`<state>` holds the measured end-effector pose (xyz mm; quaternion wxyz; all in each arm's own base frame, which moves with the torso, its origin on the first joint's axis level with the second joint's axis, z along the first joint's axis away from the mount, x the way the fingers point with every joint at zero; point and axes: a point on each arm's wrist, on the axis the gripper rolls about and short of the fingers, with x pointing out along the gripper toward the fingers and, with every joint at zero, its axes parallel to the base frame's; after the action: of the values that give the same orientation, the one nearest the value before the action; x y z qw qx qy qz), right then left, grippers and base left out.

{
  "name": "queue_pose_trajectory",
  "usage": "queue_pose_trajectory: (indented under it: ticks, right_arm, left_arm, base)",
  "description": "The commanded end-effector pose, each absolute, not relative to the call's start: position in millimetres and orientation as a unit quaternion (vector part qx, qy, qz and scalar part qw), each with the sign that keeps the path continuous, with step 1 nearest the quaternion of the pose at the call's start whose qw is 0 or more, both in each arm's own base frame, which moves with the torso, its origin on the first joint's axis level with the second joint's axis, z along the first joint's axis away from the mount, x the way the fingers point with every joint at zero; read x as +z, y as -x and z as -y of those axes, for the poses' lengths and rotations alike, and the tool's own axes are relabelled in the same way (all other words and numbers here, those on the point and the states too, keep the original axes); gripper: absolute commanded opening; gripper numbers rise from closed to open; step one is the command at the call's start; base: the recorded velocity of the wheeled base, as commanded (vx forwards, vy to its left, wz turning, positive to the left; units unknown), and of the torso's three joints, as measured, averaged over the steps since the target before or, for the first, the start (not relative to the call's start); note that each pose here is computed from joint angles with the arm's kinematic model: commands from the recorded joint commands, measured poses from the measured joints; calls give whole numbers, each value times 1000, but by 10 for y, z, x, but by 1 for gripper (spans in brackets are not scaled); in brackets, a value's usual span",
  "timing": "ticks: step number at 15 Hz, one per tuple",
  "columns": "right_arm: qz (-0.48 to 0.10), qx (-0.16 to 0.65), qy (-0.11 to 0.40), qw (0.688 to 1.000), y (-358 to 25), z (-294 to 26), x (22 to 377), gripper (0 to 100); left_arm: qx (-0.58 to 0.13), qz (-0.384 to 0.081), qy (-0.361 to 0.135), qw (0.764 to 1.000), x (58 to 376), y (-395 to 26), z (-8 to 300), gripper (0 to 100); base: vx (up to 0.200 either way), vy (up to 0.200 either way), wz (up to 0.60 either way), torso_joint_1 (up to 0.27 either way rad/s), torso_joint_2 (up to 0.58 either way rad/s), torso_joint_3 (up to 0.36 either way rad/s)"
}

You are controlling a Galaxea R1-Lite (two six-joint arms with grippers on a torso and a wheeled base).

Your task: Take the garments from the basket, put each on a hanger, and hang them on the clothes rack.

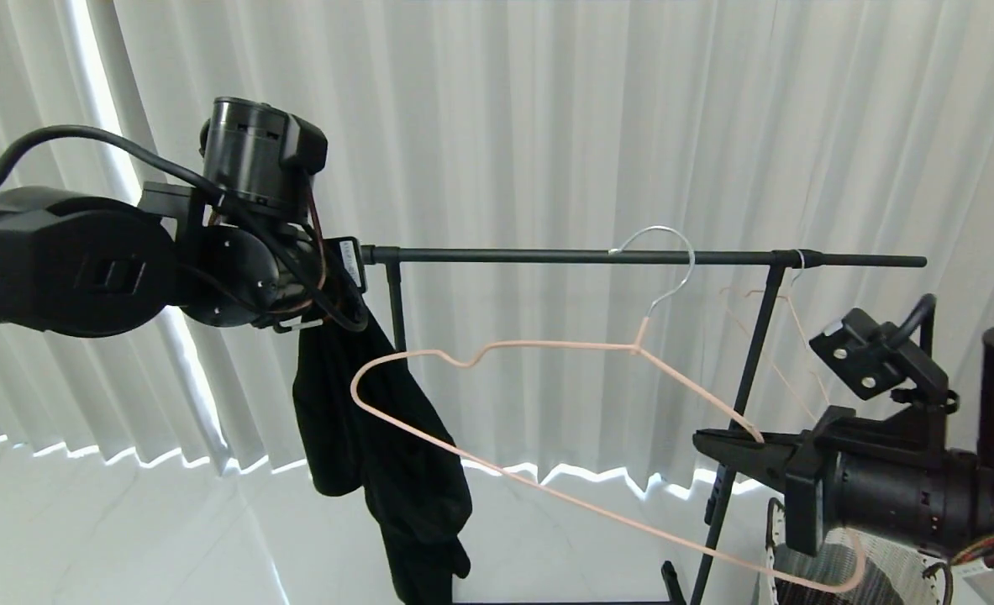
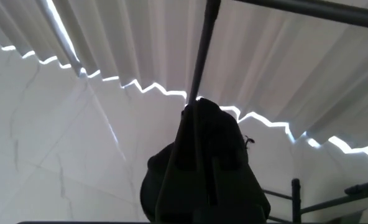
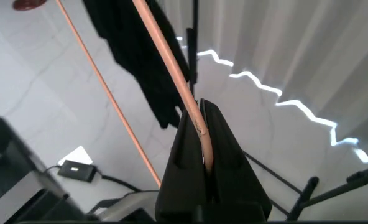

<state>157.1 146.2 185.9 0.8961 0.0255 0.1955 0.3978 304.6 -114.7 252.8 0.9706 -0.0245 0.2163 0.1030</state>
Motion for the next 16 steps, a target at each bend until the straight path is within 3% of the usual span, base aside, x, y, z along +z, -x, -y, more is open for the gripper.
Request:
queue_pose_trajectory:
  ticks: [1, 5, 16]
  right_arm:
    - [-207, 363, -26, 908, -1871, -1558, 1742, 0]
    - [-187, 357, -32, 915, -2101, -1709, 1828, 0]
    - [-175, 365, -31, 914, -2137, -1881, 1891, 0]
  left_arm:
    - [101, -220, 21, 970, 2494, -3089, 1181, 0]
    - [67, -222, 17, 973, 2478, -3015, 1410, 0]
    - [68, -222, 16, 973, 2460, -3044, 1441, 0]
  base:
    - [0, 0, 0, 0, 0, 0]
    - [0, 0, 0, 0, 0, 0]
    - [0, 0, 0, 0, 0, 0]
